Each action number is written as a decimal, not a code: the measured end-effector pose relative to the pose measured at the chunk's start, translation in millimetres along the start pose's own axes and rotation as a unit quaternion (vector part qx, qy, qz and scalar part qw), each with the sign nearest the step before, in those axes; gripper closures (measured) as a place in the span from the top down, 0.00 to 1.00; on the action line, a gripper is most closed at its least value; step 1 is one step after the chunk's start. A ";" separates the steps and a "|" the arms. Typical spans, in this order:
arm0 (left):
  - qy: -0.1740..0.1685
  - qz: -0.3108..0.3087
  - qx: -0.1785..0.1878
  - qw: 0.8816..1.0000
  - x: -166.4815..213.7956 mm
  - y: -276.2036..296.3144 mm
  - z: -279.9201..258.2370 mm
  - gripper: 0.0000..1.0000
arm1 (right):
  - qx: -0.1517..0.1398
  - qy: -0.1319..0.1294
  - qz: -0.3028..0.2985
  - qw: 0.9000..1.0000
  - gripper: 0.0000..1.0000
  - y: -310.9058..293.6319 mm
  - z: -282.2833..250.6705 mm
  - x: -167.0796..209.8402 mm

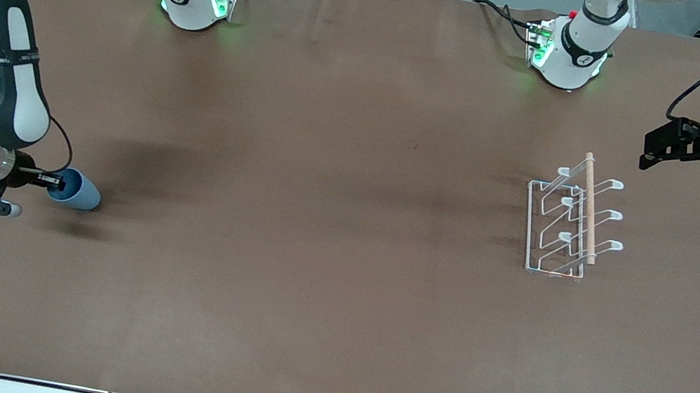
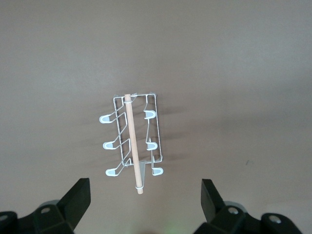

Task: Hang cup on cup holder
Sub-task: 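Lift the blue cup with the right gripper while the left gripper approaches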

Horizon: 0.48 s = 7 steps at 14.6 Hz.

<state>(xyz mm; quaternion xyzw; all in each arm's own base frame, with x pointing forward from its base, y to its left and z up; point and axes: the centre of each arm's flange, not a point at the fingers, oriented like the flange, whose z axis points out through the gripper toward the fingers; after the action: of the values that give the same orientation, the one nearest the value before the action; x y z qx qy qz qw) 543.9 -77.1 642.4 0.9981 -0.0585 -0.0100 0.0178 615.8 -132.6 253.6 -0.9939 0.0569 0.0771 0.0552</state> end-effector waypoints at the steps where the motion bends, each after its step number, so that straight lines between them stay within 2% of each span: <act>1: 0.000 0.000 0.000 1.000 0.0 -0.5 0.0 1.00 | 0.021 -0.003 0.002 1.000 0.05 -11.8 -11.0 -1.5; 4: 0.000 0.001 -0.002 1.000 0.1 0.9 0.1 1.00 | 0.097 -0.018 -0.008 0.995 0.05 -70.2 -52.5 -14.9; 7: -0.002 0.006 -0.016 1.000 0.5 8.5 1.4 1.00 | 0.190 -0.027 -0.025 0.981 0.05 -146.0 -83.4 -31.4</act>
<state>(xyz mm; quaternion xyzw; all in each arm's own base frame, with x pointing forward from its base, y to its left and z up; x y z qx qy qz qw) 543.4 -85.6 641.3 0.9973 -0.0641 -0.0126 0.0334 615.0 5.0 355.1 -0.9638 0.0439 0.0904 0.2469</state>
